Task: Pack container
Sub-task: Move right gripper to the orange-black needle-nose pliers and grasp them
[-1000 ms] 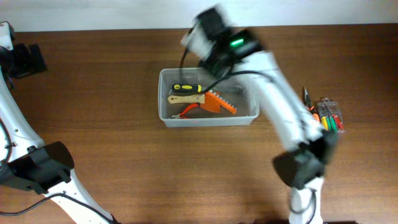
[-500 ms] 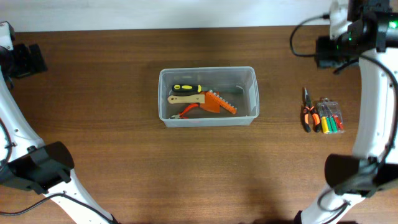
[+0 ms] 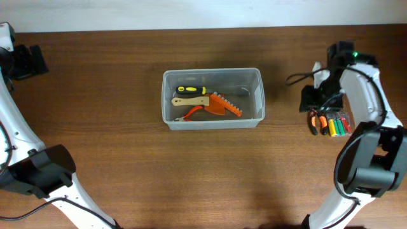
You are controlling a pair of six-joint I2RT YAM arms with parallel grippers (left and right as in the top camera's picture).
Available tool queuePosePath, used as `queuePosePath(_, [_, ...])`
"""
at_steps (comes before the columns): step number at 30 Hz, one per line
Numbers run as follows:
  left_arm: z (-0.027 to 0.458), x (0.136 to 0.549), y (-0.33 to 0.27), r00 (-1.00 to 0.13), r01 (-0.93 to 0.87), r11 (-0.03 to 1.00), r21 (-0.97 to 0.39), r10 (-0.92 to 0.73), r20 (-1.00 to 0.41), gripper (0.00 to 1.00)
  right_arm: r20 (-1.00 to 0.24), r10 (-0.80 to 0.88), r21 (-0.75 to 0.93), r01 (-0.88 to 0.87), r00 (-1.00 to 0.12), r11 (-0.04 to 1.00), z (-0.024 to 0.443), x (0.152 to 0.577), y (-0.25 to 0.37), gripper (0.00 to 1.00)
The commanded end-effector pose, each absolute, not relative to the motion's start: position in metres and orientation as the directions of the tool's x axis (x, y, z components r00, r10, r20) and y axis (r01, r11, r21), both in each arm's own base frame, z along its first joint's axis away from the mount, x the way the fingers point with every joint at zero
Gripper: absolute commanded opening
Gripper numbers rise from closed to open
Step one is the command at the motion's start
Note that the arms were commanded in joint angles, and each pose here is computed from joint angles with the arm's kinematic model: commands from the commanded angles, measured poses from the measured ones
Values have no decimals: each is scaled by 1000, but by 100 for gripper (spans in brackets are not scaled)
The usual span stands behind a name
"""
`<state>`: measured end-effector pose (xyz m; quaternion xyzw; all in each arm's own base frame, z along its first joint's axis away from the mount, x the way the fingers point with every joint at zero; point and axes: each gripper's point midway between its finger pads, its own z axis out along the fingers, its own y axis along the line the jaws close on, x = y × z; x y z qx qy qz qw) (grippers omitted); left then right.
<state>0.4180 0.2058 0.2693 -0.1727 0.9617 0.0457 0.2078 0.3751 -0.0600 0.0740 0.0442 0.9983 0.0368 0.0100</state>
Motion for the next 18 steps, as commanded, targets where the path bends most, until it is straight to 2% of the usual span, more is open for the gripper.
queuePosePath(1, [265, 419, 205, -852, -360, 933, -3, -330, -406, 99, 28, 95, 40, 96, -995, 995, 51, 360, -63, 57])
queuePosePath(7, [265, 419, 205, -852, -360, 933, -4, -330, -405, 99, 41, 105, -23, 104, -994, 994, 23, 347, -75, 63])
queuePosePath(18, [265, 419, 205, -852, -360, 933, -4, -330, -405, 99, -32, 122, -14, 123, -992, 992, 19, 364, -83, 67])
